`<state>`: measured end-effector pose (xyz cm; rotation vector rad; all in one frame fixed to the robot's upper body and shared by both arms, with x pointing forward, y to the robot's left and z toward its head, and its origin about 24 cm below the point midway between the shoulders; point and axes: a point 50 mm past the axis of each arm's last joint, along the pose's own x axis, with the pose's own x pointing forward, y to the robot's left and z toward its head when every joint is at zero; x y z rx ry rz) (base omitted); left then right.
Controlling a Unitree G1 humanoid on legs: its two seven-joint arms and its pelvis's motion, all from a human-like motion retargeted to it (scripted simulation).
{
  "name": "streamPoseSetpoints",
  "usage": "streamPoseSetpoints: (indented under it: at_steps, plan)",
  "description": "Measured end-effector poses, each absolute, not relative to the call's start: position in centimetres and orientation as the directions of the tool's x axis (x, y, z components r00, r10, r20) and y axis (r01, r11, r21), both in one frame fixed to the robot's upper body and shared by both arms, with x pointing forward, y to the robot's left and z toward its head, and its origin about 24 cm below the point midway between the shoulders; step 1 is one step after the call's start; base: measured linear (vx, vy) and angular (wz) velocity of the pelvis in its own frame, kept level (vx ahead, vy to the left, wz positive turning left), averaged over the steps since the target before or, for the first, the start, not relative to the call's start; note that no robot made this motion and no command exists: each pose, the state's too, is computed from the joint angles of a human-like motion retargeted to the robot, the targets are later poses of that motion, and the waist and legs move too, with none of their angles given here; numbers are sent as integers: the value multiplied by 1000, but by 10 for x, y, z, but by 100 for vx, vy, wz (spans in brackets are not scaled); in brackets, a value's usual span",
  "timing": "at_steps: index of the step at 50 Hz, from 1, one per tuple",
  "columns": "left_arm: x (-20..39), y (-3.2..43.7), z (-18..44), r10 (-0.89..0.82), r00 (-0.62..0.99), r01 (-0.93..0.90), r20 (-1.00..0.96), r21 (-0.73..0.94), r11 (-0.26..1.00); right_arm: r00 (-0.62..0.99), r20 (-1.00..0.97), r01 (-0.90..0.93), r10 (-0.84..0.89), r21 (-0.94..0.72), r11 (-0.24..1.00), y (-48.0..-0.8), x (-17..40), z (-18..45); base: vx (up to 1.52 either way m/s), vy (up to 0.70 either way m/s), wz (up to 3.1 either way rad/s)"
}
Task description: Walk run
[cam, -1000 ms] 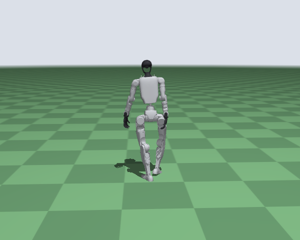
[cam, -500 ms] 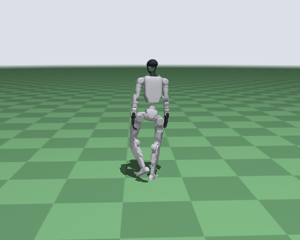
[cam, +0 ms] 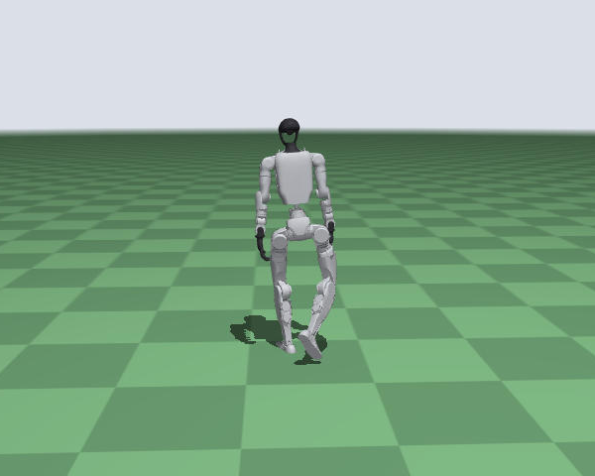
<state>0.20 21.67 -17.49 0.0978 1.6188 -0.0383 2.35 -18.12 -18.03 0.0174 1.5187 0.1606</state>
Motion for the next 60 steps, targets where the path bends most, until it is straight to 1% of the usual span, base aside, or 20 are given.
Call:
streamPoseSetpoints:
  at_steps: [3, 7, 10, 13, 15, 17, 20, 22, 25, 28, 30, 33, 36, 40, 42, 45, 50, 54, 57, 60]
  plan:
    - [42, 227, -172, 98, 76, 185, -992, 111, 976, 27, -993, -19, 113, 113, 993, -178, 12, -181, 77, 2, 24]
    - [97, 241, -161, 126, 238, 264, -963, 189, 946, -11, -990, 113, 144, 142, 983, -169, -5, -182, 77, -7, 65]
    - [132, 249, -149, 132, 330, 266, -935, 226, 937, -27, -984, 199, 178, 169, 965, -158, -15, -182, 67, -16, 88]
    - [154, 250, -141, 127, 389, 233, -912, 231, 944, -13, -981, 293, 194, 182, 939, -148, -18, -182, 93, -23, 66]
    - [160, 247, -139, 111, 405, 208, -908, 210, 955, -2, -980, 358, 198, 184, 916, -145, -21, -182, 96, -21, 24]
    - [154, 240, -143, 85, 392, 187, -916, 170, 968, -10, -981, 419, 195, 173, 891, -145, -23, -182, 114, -19, 10]
    - [127, 228, -156, 49, 328, 164, -943, 108, 981, -22, -981, 483, 192, 158, 862, -147, -24, -181, 106, -10, 34]
    - [105, 219, -164, 28, 287, 161, -958, 77, 984, 1, -984, 494, 180, 157, 856, -145, -15, -182, 112, -17, 33]
    - [70, 219, -171, 18, 186, 194, -982, 55, 980, 60, -984, 461, 168, 176, 870, -145, -6, -183, 112, -28, -32]
    - [44, 217, -174, 72, 105, 224, -992, 94, 970, 81, -981, 409, 174, 192, 892, -149, 11, -182, 106, -23, 26]
    - [29, 214, -176, 93, 58, 206, -994, 103, 973, 99, -982, 348, 160, 185, 919, -153, 29, -182, 80, -16, 5]
    - [-3, 210, -176, 89, -58, 125, -994, 81, 989, 161, -978, 238, 133, 169, 956, -164, 56, -179, 73, -17, -36]
    - [-37, 207, -173, 58, -186, 95, -981, 40, 995, 208, -973, 112, 96, 121, 986, -180, 77, -175, 88, -13, -60]
    - [-68, 205, -167, 7, -332, 103, -943, -28, 994, 230, -973, -96, 6, -16, 995, -204, 101, -167, 87, -4, -42]
    - [-79, 205, -164, -7, -383, 98, -924, -48, 994, 236, -972, -143, -17, -52, 988, -211, 107, -165, 92, 2, -26]
    - [-90, 202, -162, -19, -427, 77, -904, -57, 995, 222, -975, -128, -9, -39, 991, -211, 104, -166, 104, 9, -24]
    - [-93, 195, -162, -25, -421, 59, -907, -55, 997, 113, -992, -13, 61, 60, 998, -194, 58, -176, 126, 14, -75]
    - [-64, 202, -168, -6, -333, 80, -943, -34, 996, 39, -994, -9, 101, 101, 995, -178, 29, -180, 93, 6, -48]
    - [-27, 221, -171, 63, -230, 135, -971, 32, 990, 5, -993, -31, 116, 116, 993, -173, 20, -181, 77, 3, -39]
    - [22, 241, -169, 139, -69, 174, -988, 125, 977, 16, -994, -8, 112, 112, 994, -167, 14, -182, 60, -3, 61]
